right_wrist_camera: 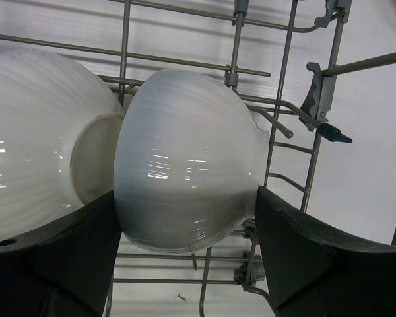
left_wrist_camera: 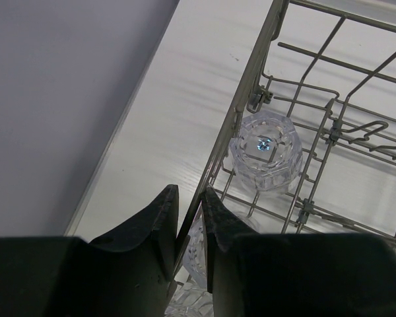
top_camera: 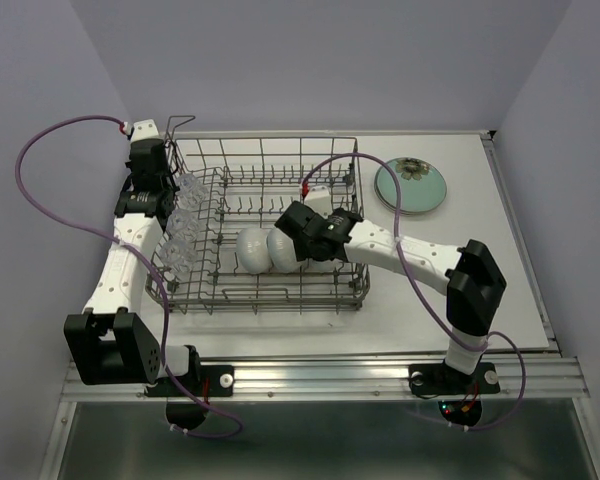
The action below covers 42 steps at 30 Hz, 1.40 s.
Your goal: Unload the mixed dishes from the dish rack
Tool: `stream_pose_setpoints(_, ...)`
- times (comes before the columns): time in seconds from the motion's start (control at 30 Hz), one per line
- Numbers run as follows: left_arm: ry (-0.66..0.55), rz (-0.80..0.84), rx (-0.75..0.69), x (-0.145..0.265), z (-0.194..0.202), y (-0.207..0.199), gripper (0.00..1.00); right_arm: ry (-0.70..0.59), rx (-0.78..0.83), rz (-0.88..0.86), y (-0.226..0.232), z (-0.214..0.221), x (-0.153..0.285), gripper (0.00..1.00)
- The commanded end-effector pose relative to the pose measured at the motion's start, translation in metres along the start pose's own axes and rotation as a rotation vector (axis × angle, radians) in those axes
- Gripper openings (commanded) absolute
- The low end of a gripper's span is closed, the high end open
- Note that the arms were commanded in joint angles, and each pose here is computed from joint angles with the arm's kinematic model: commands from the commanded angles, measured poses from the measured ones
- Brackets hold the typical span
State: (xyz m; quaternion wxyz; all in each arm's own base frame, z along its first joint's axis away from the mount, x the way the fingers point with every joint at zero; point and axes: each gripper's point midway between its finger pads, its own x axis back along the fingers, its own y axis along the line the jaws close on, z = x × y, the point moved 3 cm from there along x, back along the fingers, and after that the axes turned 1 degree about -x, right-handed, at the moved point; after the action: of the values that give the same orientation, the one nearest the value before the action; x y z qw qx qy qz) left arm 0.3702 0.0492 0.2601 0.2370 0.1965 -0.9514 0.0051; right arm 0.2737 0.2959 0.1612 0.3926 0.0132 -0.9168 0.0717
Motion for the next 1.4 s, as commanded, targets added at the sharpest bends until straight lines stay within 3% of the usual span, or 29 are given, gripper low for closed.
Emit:
stream_pose_setpoints(0.0, -0.042, 0.043, 0.05, 0.004, -0.005, -0.009, 0.13, -0.052, -0.051, -0.016, 0.011, -0.013, 0.012, 0.74)
stream_pose_setpoints(0.27, -0.046, 0.058, 0.059, 0.005, -0.006, -0.011, 0.11, -0.118, -0.054, -0.017, 0.019, -0.026, 0.025, 0.47)
stream_pose_setpoints(0.47, -0.05, 0.08, 0.06, 0.006, -0.006, -0.014, 0.11, -0.215, -0.093, 0.024, 0.013, -0.049, 0.043, 0.36)
stream_pose_setpoints(0.77, -0.045, 0.073, 0.058, 0.004, -0.005, -0.013, 0.1, -0.288, -0.098, 0.023, 0.014, -0.071, 0.063, 0.29)
stream_pose_setpoints(1.0, -0.044, 0.061, 0.065, 0.006, -0.007, -0.011, 0.12, -0.352, -0.137, -0.034, 0.01, -0.095, 0.086, 0.16)
stream_pose_setpoints(1.1, -0.049, 0.062, 0.071, 0.008, -0.01, -0.01, 0.17, -0.376, -0.15, -0.045, 0.005, -0.102, 0.095, 0.11)
stream_pose_setpoints(1.3, -0.059, 0.068, 0.077, 0.012, -0.015, -0.011, 0.37, -0.415, -0.185, -0.114, 0.004, -0.112, 0.109, 0.08)
stream_pose_setpoints(1.37, -0.063, 0.076, 0.083, 0.014, -0.017, -0.011, 0.52, -0.412, -0.181, -0.148, 0.007, -0.11, 0.11, 0.07)
